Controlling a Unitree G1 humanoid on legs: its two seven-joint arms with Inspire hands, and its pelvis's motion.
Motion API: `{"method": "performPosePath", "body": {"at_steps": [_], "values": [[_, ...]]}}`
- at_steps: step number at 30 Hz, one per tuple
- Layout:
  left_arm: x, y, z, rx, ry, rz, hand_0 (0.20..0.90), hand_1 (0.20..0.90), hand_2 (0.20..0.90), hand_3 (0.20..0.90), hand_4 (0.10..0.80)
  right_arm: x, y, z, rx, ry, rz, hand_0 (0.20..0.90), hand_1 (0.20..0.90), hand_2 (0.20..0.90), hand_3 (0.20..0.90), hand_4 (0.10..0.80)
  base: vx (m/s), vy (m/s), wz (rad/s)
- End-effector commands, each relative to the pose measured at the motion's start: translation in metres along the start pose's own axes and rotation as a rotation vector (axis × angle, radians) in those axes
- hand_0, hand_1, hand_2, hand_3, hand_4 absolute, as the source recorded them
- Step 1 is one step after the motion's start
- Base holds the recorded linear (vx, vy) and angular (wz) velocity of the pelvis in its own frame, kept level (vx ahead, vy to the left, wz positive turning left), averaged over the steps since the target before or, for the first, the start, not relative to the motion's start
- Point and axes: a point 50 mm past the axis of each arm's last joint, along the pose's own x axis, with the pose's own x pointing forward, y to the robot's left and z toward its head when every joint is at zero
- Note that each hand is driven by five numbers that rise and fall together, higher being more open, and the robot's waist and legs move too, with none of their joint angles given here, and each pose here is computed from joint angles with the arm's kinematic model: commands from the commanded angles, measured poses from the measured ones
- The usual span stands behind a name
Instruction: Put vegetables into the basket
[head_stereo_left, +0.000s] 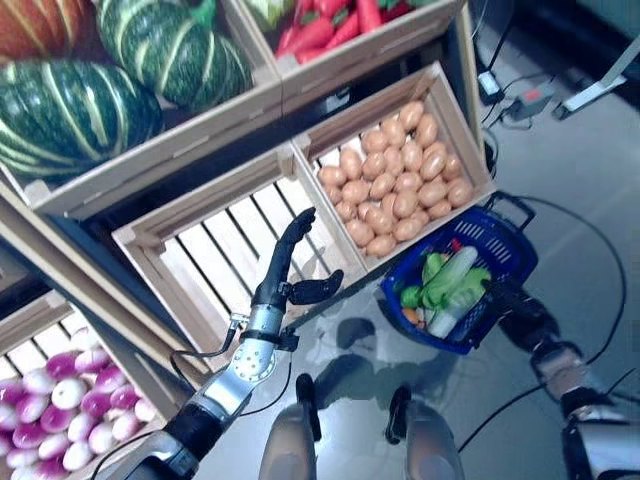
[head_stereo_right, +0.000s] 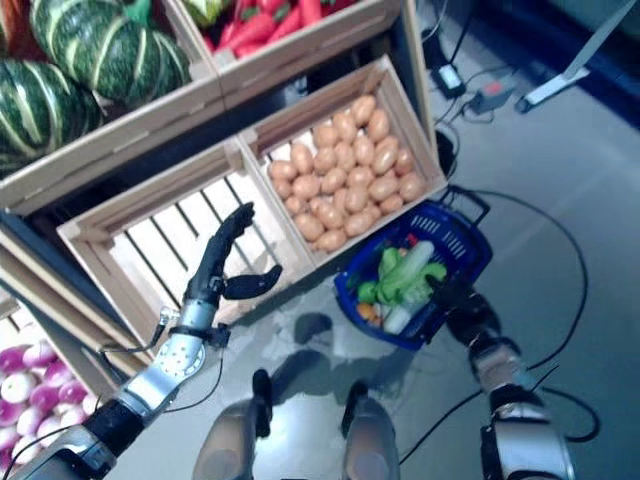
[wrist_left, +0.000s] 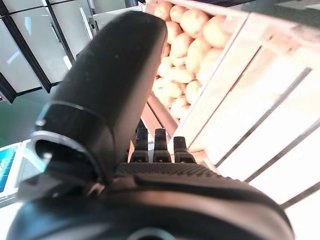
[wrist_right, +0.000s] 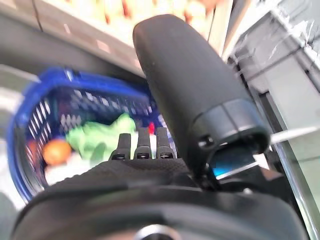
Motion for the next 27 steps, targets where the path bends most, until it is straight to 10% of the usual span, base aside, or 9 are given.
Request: {"method": "performPosePath", "body": {"at_steps": [1, 9, 27], "values": [[-0.023, -0.009, -0.011, -0.023, -0.003, 0.023, 0.900, 0.900, 0.900, 0.900, 0.800, -0.010, 0.014, -0.047, 0.028, 0.003, 0.070, 0.900, 0.900, 0.900, 0.900, 0.800, 0.138, 0.036, -0.08], [-0.083, -0.028, -0.076, 0.017, 0.299, 0.017, 0.900, 0.900, 0.900, 0.900, 0.800, -0.047, -0.002, -0.118, 0.156, 0.091, -0.061, 0.900, 0.900, 0.900, 0.900, 0.800, 0.079, 0.023, -0.08], [-0.138, -0.041, -0.119, 0.295, 0.521, -0.143, 0.900, 0.900, 0.900, 0.900, 0.800, -0.076, 0.001, -0.186, 0.106, 0.317, -0.094, 0.900, 0.900, 0.900, 0.900, 0.800, 0.022, 0.018, -0.05]]}}
